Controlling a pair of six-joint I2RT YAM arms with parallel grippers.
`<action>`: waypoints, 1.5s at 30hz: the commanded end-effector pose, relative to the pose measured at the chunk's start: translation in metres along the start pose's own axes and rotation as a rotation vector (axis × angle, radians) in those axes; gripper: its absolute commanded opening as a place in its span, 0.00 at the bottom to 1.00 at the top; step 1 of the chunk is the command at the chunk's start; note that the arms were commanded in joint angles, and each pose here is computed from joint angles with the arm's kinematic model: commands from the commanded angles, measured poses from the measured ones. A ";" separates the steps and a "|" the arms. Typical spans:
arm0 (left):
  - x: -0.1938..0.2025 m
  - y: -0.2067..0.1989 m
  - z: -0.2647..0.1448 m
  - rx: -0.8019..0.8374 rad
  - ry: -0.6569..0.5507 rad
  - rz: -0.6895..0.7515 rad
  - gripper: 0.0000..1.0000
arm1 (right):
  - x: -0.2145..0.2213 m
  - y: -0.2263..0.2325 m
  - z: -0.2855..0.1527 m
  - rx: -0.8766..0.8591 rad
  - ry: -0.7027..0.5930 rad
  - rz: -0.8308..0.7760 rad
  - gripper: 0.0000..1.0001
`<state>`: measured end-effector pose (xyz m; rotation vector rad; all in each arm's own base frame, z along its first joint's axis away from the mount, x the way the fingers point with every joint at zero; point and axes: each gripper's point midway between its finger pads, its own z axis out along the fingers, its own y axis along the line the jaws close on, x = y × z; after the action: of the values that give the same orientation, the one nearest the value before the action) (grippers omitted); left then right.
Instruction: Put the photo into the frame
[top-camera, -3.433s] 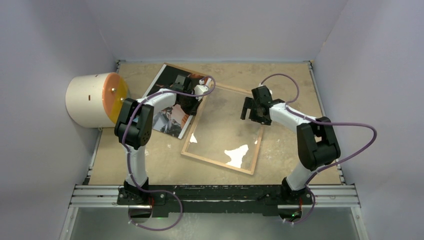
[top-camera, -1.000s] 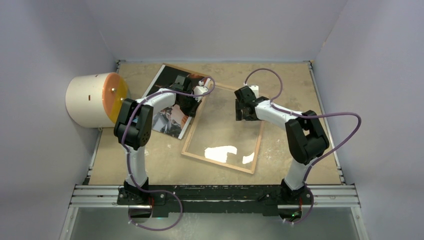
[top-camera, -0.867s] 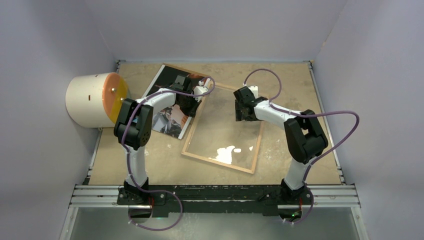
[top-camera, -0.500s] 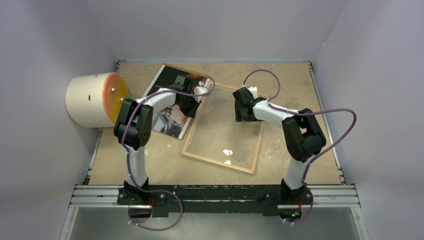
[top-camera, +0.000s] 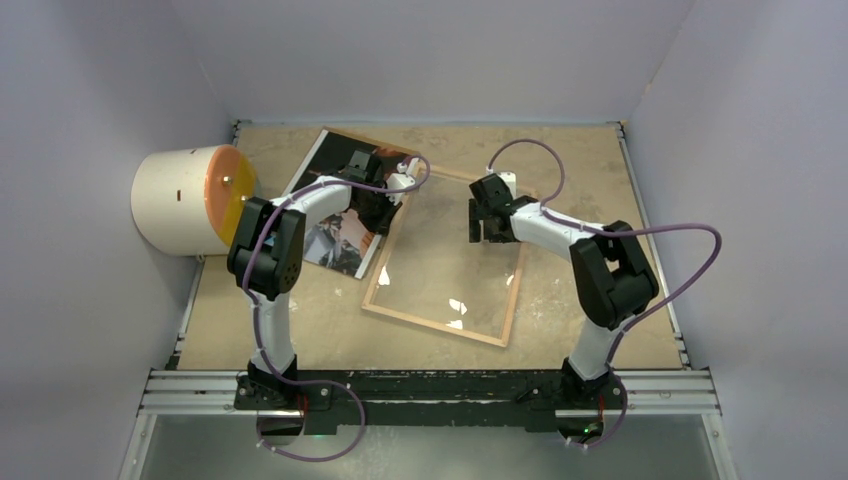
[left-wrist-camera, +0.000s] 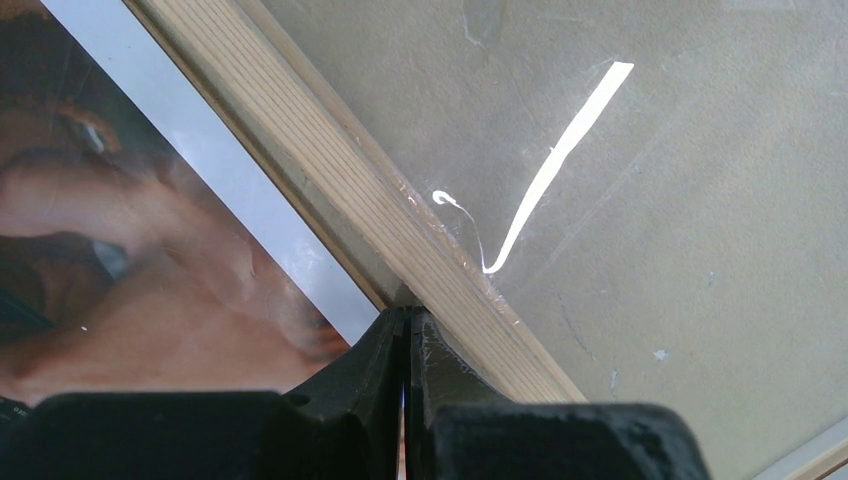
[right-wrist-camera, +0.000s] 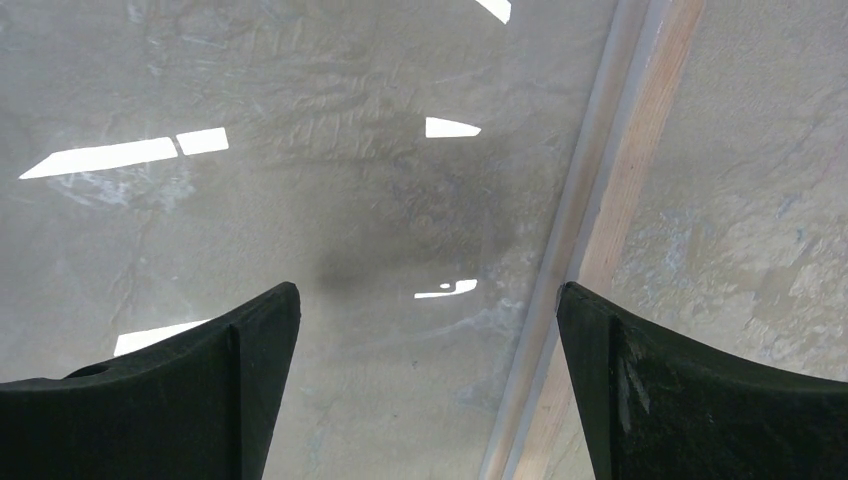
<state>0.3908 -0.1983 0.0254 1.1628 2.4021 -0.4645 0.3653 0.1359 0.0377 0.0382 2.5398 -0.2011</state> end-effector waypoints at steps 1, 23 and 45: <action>0.012 -0.012 -0.005 0.037 0.034 -0.004 0.04 | -0.025 0.033 -0.020 -0.168 -0.083 0.070 0.99; 0.013 -0.011 -0.007 0.032 0.037 0.002 0.04 | -0.021 0.004 -0.004 -0.257 -0.042 0.237 0.99; -0.105 -0.108 -0.041 0.175 -0.236 0.217 0.13 | -0.009 0.008 -0.004 -0.338 -0.004 0.319 0.99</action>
<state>0.3845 -0.2574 0.1002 1.2775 2.2241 -0.5485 0.3720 0.1317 0.0387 0.2616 2.5049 0.2005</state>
